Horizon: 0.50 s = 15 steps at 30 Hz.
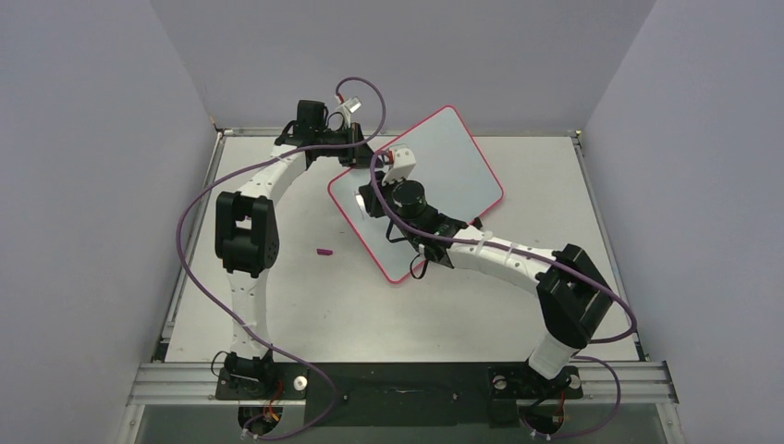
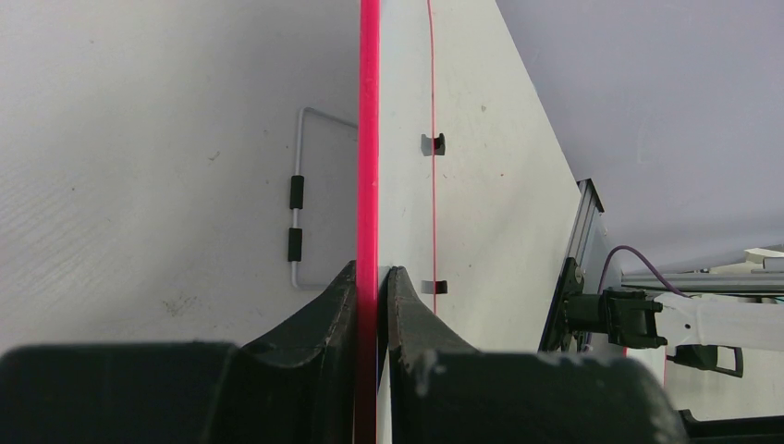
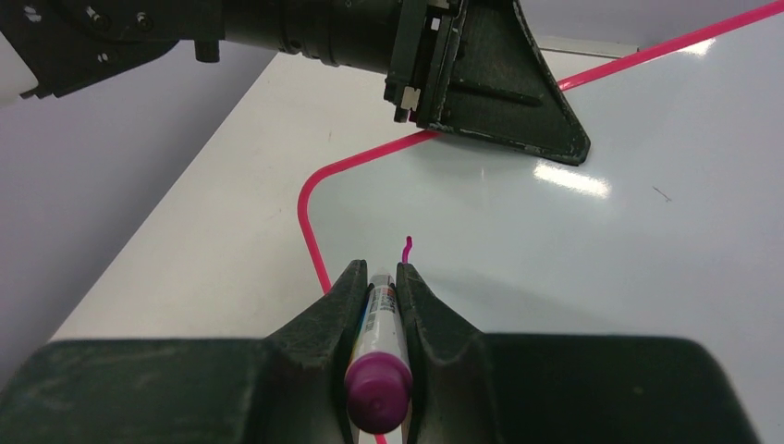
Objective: Write a sentence on the whiteboard
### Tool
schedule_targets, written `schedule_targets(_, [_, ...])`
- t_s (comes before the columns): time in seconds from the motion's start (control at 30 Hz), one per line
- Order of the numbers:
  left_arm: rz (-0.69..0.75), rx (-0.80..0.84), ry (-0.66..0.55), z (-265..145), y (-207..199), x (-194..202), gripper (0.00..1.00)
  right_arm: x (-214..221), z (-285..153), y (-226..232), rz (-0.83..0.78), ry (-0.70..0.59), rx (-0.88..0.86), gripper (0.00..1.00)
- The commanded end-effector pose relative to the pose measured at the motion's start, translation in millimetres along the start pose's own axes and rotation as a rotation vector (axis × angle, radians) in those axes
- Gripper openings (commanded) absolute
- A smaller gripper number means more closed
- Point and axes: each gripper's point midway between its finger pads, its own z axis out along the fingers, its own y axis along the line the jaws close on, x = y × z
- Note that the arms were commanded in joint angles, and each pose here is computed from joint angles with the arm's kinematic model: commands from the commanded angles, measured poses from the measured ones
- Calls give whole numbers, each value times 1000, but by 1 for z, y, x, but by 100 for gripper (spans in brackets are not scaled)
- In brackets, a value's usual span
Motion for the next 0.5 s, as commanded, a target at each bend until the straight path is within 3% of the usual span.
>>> schedule_targets(0.0, [125, -35, -19, 6, -6, -3, 0, -27, 12, -2, 12, -70, 26, 0])
schedule_targets(0.47, [127, -31, -22, 6, -7, -3, 0, -21, 28, -11, 36, -65, 42, 0])
